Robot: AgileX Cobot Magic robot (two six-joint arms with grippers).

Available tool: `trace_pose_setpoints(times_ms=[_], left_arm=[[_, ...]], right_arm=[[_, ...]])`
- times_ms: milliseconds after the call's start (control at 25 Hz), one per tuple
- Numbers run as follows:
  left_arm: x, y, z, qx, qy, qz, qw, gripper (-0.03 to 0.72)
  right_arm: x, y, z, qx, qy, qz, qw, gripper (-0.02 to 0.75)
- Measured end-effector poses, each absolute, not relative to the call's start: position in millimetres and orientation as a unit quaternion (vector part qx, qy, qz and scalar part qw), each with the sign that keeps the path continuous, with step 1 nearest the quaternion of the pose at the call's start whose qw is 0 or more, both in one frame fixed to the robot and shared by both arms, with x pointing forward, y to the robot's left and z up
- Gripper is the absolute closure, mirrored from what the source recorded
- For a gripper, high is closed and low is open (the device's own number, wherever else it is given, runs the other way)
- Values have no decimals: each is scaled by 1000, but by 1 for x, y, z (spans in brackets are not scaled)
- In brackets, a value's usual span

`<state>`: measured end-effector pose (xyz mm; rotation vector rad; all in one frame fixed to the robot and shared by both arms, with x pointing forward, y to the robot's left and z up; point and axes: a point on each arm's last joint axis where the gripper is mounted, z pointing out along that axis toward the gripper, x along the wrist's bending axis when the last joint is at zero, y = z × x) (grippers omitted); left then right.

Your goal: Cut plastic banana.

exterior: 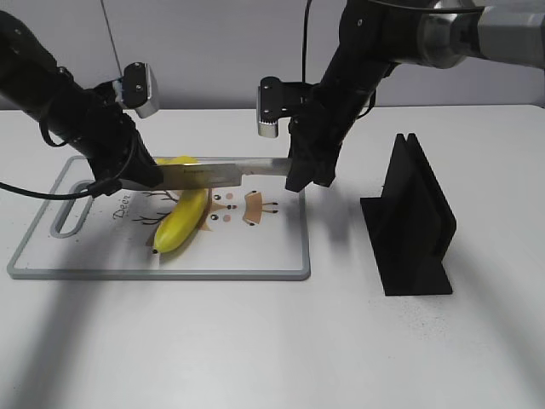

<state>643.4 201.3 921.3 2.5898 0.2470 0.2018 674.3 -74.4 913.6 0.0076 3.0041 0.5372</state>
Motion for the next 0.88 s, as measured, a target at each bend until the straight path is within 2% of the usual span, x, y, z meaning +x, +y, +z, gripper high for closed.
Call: trace_pose_setpoints(times_ms=[560, 880], left_arm=[[644, 201, 926, 956, 90, 78, 268, 677], [634, 203, 954, 956, 76, 107, 262, 680]], right_arm=[[677, -74, 912, -3, 985, 171, 36, 556], [681, -68, 945, -19, 984, 176, 31, 556]])
